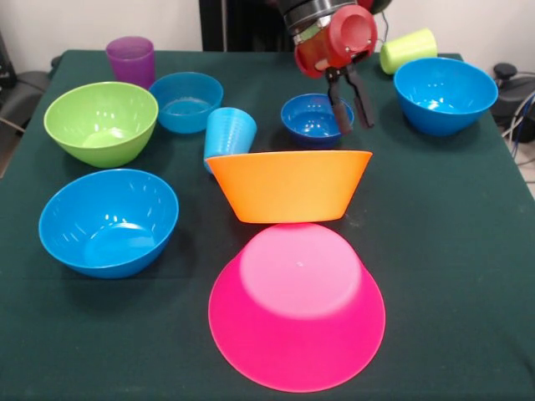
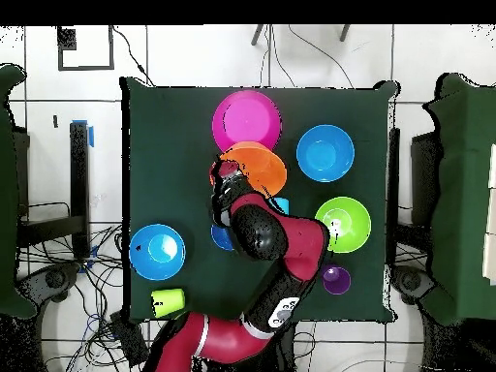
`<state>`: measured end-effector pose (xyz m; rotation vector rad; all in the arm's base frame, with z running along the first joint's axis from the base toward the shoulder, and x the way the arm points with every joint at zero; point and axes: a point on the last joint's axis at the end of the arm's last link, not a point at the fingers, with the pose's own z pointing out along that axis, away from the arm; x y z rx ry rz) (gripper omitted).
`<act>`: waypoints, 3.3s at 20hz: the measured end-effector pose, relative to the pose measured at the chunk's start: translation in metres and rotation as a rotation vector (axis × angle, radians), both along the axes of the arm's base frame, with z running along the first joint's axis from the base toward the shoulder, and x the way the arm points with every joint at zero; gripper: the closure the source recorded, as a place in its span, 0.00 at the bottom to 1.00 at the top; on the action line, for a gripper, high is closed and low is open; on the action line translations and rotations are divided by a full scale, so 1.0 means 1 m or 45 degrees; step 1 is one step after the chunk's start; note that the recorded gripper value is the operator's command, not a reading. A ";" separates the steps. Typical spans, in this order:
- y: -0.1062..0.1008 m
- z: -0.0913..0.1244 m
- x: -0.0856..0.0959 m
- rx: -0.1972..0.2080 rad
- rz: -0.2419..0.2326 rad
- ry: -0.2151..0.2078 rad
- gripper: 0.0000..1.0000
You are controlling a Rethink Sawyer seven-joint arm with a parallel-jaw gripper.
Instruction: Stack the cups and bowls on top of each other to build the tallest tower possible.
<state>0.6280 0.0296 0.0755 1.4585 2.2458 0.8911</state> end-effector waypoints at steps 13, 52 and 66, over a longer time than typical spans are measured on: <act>-0.030 -0.008 0.009 -0.085 0.094 -0.089 0.00; -0.031 -0.031 0.033 0.025 0.054 -0.153 0.00; -0.032 -0.028 0.033 -0.007 0.108 -0.191 1.00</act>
